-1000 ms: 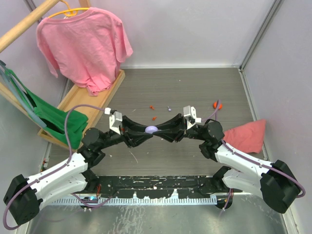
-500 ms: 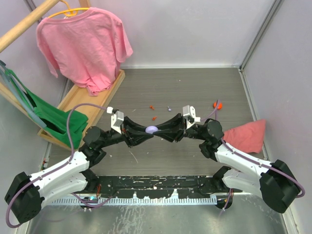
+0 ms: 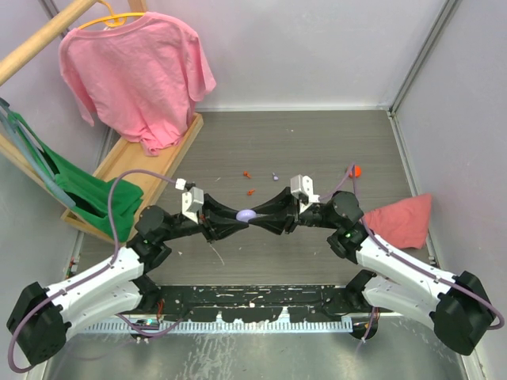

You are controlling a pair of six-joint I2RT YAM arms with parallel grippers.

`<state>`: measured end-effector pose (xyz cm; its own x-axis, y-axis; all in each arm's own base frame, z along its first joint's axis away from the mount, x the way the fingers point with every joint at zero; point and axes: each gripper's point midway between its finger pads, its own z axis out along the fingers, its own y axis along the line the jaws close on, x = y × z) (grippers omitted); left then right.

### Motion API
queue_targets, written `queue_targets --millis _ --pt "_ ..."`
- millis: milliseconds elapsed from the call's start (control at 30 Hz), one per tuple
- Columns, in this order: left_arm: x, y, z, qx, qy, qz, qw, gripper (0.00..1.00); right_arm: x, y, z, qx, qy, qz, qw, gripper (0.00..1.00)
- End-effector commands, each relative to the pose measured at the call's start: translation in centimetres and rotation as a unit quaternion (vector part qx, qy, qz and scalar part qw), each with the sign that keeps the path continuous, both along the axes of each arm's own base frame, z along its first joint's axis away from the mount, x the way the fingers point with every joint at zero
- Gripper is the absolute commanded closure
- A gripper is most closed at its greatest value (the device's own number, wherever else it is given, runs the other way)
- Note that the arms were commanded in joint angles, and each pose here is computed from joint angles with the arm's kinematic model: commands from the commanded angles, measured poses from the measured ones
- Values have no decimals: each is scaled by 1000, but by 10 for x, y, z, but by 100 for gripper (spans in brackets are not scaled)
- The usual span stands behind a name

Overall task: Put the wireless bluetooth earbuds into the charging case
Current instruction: Pick up the charging case at the center of the board, then open the charging case.

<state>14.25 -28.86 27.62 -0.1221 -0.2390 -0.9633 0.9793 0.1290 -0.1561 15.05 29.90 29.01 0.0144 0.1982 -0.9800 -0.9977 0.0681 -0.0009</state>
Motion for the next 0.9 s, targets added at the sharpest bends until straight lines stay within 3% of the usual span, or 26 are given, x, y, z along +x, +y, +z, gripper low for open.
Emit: queue_targets --millis 0,867 --pt "-19 1 15 -2 -55 -42 998 100 17 -4 17 3 -21 -48 999 64" --pt "-19 8 -9 56 -60 -28 996 100 43 -8 23 -45 37 -119 991 52"
